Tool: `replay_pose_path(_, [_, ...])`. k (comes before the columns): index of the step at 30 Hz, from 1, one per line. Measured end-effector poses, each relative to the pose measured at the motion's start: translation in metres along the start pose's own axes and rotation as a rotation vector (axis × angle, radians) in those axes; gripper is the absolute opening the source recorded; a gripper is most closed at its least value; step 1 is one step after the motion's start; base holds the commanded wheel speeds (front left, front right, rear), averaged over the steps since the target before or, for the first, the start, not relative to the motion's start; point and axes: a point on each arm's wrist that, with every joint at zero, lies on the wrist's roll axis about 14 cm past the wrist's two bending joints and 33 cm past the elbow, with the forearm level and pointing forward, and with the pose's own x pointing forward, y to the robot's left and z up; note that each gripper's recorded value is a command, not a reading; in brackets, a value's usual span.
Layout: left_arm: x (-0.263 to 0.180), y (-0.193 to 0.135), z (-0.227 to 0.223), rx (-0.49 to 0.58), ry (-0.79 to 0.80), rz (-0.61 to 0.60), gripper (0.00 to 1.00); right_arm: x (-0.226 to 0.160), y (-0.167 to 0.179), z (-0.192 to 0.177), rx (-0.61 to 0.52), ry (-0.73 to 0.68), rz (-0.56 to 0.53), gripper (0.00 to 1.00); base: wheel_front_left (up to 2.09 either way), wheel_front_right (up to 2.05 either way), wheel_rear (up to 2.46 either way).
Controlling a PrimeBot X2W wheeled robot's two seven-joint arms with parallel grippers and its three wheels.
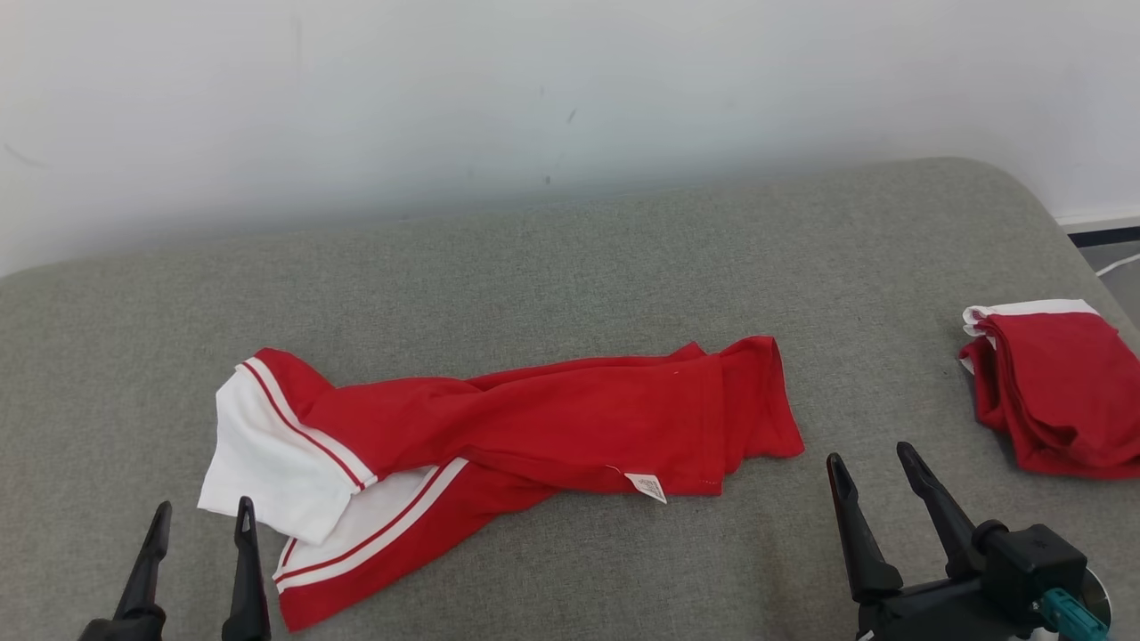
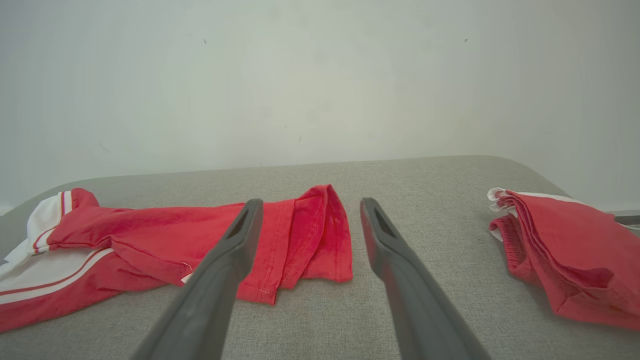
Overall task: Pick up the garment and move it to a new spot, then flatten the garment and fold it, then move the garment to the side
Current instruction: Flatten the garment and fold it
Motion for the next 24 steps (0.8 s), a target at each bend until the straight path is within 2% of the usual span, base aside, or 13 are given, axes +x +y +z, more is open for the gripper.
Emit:
replay_pose_path(12, [0.000, 0.003, -0.004, 0.002, 0.019, 0.011, 1.00, 0.004, 0.001, -0.005, 0.011, 0.016, 0.007, 1.00, 0.00, 0.00, 0.00])
replay_pose_path(17, [0.016, 0.015, -0.001, -0.010, 0.014, 0.029, 1.00, 0.009, 0.002, -0.008, 0.017, 0.023, 0.016, 1.00, 0.00, 0.00, 0.00])
replay_pose_path(24, [0.048, 0.032, -0.035, -0.011, 0.162, -0.006, 1.00, 0.023, 0.002, -0.015, 0.029, 0.032, 0.034, 1.00, 0.00, 0.00, 0.00])
